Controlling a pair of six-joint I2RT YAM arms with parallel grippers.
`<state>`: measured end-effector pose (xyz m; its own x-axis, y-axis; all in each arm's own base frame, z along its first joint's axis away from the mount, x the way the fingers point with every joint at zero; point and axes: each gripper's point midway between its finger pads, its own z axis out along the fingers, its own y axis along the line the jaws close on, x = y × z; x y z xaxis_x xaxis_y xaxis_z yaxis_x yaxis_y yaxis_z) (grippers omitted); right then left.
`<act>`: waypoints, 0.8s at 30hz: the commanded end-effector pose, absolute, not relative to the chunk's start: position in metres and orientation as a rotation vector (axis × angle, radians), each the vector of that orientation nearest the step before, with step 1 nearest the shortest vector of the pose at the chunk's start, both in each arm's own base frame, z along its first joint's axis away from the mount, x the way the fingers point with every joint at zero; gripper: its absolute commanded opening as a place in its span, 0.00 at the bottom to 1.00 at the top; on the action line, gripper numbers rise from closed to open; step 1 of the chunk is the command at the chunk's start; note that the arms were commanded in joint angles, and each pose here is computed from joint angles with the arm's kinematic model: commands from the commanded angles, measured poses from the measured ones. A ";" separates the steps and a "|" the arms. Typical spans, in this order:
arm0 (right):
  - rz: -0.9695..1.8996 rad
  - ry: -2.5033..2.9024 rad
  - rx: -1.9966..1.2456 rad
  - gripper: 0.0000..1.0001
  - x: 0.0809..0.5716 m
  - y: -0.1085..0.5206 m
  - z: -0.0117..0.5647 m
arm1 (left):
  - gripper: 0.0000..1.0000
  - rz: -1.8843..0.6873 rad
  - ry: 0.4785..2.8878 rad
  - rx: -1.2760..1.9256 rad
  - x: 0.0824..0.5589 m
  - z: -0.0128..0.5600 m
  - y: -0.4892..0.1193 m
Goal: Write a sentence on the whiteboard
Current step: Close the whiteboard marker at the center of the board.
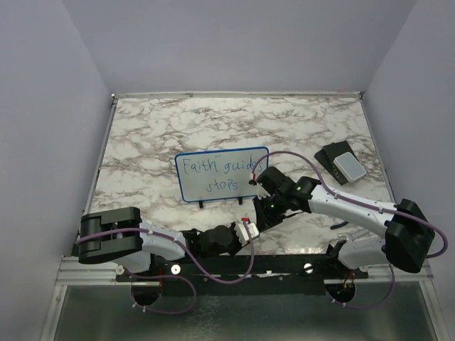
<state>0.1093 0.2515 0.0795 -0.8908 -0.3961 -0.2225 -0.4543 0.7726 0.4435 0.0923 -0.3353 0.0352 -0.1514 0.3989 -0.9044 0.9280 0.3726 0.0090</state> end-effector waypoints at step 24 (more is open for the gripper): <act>0.642 2.885 -0.650 0.01 0.095 0.263 0.078 | 0.28 -0.764 1.668 0.997 0.109 0.072 -0.341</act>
